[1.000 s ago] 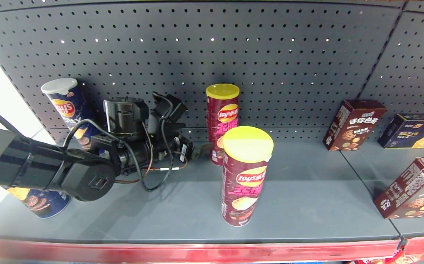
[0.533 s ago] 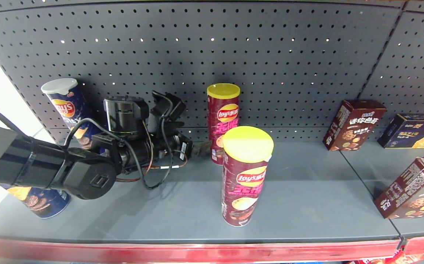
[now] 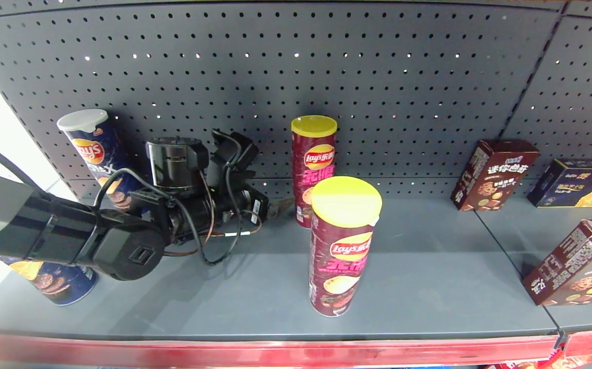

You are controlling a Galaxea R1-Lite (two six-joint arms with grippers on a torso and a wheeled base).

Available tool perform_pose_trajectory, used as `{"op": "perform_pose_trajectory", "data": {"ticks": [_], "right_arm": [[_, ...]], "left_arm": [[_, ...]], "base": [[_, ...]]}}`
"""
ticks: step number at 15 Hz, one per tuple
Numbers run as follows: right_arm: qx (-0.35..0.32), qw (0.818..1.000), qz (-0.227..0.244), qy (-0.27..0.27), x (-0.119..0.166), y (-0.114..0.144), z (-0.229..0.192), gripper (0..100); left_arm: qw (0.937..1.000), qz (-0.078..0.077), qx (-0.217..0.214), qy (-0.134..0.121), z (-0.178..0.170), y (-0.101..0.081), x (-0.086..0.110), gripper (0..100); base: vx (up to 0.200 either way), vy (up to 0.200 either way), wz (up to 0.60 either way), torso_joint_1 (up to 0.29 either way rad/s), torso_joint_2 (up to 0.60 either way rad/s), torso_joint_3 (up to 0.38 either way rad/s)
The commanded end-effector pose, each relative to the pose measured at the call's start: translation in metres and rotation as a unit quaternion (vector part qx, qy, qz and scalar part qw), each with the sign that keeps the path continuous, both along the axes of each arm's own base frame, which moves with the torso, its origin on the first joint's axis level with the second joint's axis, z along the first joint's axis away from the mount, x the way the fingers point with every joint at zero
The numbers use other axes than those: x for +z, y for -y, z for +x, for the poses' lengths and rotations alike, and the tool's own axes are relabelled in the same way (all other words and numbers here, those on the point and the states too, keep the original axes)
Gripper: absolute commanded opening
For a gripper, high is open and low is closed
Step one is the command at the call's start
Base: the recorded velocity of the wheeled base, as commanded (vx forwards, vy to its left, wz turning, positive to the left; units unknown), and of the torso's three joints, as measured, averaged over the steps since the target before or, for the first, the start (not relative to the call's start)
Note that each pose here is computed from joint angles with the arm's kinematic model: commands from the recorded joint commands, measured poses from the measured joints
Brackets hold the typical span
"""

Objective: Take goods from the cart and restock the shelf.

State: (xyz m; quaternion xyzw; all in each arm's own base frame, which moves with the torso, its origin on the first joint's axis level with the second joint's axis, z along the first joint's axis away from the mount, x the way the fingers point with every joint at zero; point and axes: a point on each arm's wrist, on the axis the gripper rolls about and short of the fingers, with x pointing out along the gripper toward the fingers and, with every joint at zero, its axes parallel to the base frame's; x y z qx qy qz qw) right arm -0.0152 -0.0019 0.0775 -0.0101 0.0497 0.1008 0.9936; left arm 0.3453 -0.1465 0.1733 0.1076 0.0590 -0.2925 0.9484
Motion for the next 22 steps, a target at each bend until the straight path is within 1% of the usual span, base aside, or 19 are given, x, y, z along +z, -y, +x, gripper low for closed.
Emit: {"op": "perform_pose_trajectory", "data": {"ticks": [1,3,7,8,12,15,18,19,22], "right_arm": [[0.000,1.000,0.000,-0.001,0.000,0.000,0.000,100],[0.000,1.000,0.000,-0.001,0.000,0.000,0.000,100],[0.000,1.000,0.000,-0.001,0.000,0.000,0.000,100],[0.000,1.000,0.000,-0.001,0.000,0.000,0.000,100],[0.001,1.000,0.000,-0.001,0.000,0.000,0.000,100],[0.000,1.000,0.000,-0.001,0.000,0.000,0.000,100],[0.001,1.000,0.000,-0.001,0.000,0.000,0.000,100],[0.001,1.000,0.000,-0.001,0.000,0.000,0.000,100],[0.000,1.000,0.000,-0.001,0.000,0.000,0.000,100]], "left_arm": [[1.0000,-0.002,0.006,0.007,-0.001,-0.004,0.001,100],[0.9997,-0.001,0.022,0.013,0.001,-0.006,0.003,100],[0.9994,0.009,0.033,0.000,0.008,-0.003,-0.011,100],[0.9994,0.007,0.034,0.004,0.009,-0.003,-0.010,100],[0.9992,0.008,0.038,0.004,0.015,0.000,-0.013,100],[0.9993,0.006,0.036,0.008,0.016,0.002,-0.011,100],[0.9993,0.007,0.035,0.007,0.017,0.003,-0.012,100],[0.9993,0.008,0.035,0.004,0.018,0.004,-0.015,100],[0.9994,0.007,0.034,0.006,0.019,0.005,-0.014,100]], "base": [[0.000,0.000,0.00,0.000,0.00,0.000],[0.000,0.000,0.00,0.000,0.00,0.000],[0.000,0.000,0.00,0.000,0.00,0.000],[0.000,0.000,0.00,0.000,0.00,0.000],[0.000,0.000,0.00,0.000,0.00,0.000],[0.000,0.000,0.00,0.000,0.00,0.000],[0.000,0.000,0.00,0.000,0.00,0.000],[0.000,0.000,0.00,0.000,0.00,0.000],[0.000,0.000,0.00,0.000,0.00,0.000]]}}
